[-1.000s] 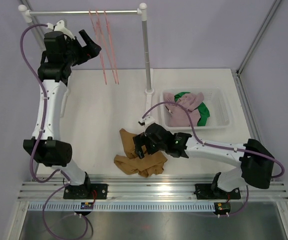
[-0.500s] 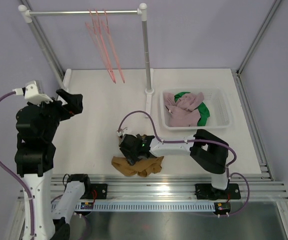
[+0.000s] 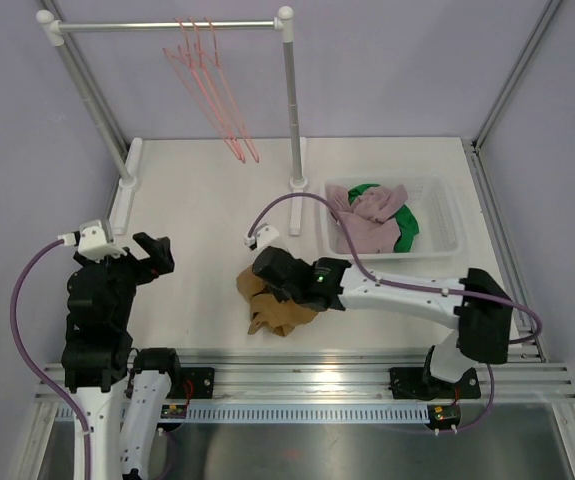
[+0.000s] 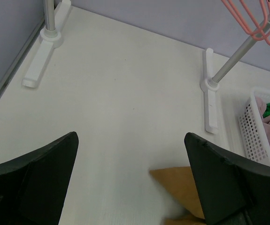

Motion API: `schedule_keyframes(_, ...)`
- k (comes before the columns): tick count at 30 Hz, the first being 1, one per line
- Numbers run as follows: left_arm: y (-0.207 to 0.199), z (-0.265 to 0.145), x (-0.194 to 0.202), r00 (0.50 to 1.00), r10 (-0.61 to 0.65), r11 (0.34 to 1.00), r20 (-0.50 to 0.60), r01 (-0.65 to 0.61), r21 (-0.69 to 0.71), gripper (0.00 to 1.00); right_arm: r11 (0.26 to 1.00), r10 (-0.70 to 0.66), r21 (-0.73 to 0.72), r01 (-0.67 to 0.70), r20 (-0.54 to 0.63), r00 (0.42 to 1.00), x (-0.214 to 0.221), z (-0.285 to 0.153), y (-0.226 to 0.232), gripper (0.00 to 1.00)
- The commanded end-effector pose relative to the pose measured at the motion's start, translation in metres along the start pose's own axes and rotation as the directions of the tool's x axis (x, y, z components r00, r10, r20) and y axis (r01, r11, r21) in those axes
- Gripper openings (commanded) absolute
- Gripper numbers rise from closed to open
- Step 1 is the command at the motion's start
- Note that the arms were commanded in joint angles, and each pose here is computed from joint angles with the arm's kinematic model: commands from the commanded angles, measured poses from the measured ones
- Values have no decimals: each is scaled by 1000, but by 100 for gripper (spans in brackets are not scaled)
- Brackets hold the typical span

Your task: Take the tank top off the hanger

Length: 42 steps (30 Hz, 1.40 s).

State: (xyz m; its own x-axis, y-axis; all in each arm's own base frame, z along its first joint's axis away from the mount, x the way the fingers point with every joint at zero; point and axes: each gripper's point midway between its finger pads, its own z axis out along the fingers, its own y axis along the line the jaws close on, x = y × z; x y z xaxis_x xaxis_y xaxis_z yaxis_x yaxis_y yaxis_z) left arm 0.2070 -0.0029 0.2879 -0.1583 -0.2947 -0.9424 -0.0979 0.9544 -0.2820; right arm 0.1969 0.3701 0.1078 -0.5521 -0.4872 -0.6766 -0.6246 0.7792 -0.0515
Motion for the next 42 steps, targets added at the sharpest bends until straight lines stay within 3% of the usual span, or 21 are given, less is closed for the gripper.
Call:
schedule_keyframes(1,-3,3,-18,997,16,1000,74,-17,9,99,990,52,114,-84,254,966,-80,-70,-45,0)
schedule_keyframes(8,-2,5,-17,997,20,1000,74,-20,2,99,904,111,339,-260,400,910,-131,-155,-165,0)
schedule_keyframes(14,-2,6,-16,998,22,1000,66,-22,3,99,716,95,537,-446,558,824,-147,-205,-278,0)
schedule_keyframes(18,-1,6,-17,997,22,1000,70,-21,-5,99,604,121,612,-510,562,818,-133,-203,-337,0)
schedule_keyframes(22,2,6,-16,997,24,1000,69,-22,-20,99,464,130,686,-561,573,809,-105,-191,-378,0)
schedule_keyframes(25,1,5,-17,997,23,1000,74,-22,-13,99,472,187,630,-617,612,768,-84,-143,-385,0)
schedule_keyframes(31,0,5,-17,997,23,1000,76,-22,-10,99,498,405,630,-596,439,802,-9,-42,-377,0)
schedule_keyframes(36,1,4,-18,996,21,1000,82,-20,-13,99,516,546,601,-610,318,775,33,-7,-361,0)
schedule_keyframes(40,7,1,-18,996,19,999,87,-15,-48,99,458,671,608,-649,243,701,70,6,-373,0)
schedule_keyframes(42,14,0,-20,995,14,996,95,-5,-85,99,460,686,613,-642,214,695,76,9,-375,5)
